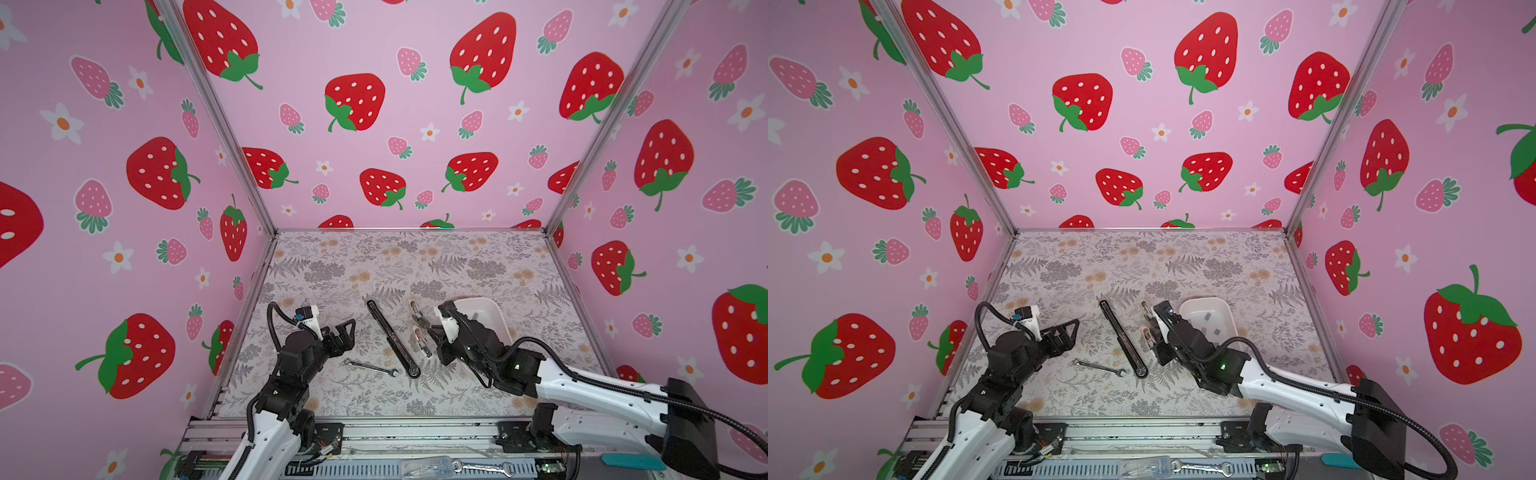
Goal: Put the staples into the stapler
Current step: 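Carry the staple strip with the right gripper to the opened black stapler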
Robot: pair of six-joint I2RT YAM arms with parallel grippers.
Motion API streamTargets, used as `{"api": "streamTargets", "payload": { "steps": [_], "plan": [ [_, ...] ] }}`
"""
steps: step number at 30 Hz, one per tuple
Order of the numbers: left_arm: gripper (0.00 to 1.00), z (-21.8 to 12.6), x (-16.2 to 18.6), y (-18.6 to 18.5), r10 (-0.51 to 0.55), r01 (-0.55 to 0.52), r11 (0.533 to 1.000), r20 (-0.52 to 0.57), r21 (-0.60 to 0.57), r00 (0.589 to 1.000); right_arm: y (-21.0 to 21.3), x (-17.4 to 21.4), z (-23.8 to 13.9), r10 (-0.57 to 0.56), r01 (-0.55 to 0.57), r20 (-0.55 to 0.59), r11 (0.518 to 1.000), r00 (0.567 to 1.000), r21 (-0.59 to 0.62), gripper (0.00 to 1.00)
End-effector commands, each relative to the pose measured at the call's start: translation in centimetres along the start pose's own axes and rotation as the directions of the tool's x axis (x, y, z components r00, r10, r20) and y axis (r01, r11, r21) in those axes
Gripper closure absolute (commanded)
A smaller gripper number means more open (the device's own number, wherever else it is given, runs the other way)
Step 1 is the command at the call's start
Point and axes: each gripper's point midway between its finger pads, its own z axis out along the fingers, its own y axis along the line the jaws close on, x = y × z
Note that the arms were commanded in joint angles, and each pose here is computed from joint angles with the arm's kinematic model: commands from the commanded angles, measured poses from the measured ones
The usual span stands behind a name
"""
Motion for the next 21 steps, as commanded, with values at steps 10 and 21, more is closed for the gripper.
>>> {"api": "streamTargets", "payload": {
  "steps": [10,21],
  "plan": [
    [0.01,-0.8,2.4,0.1,0.006,-0.004,0.999,-0.068,0.039,0.998,5.4,0.4,3.9,-0.169,0.169,0.01,0.982,0.986,-0.082,0.94],
    [0.01,-0.6,2.4,0.1,0.01,-0.008,0.999,-0.075,0.036,0.997,6.9,2.0,4.9,-0.234,0.242,0.064,0.955,0.97,-0.17,0.94]
  ]
}}
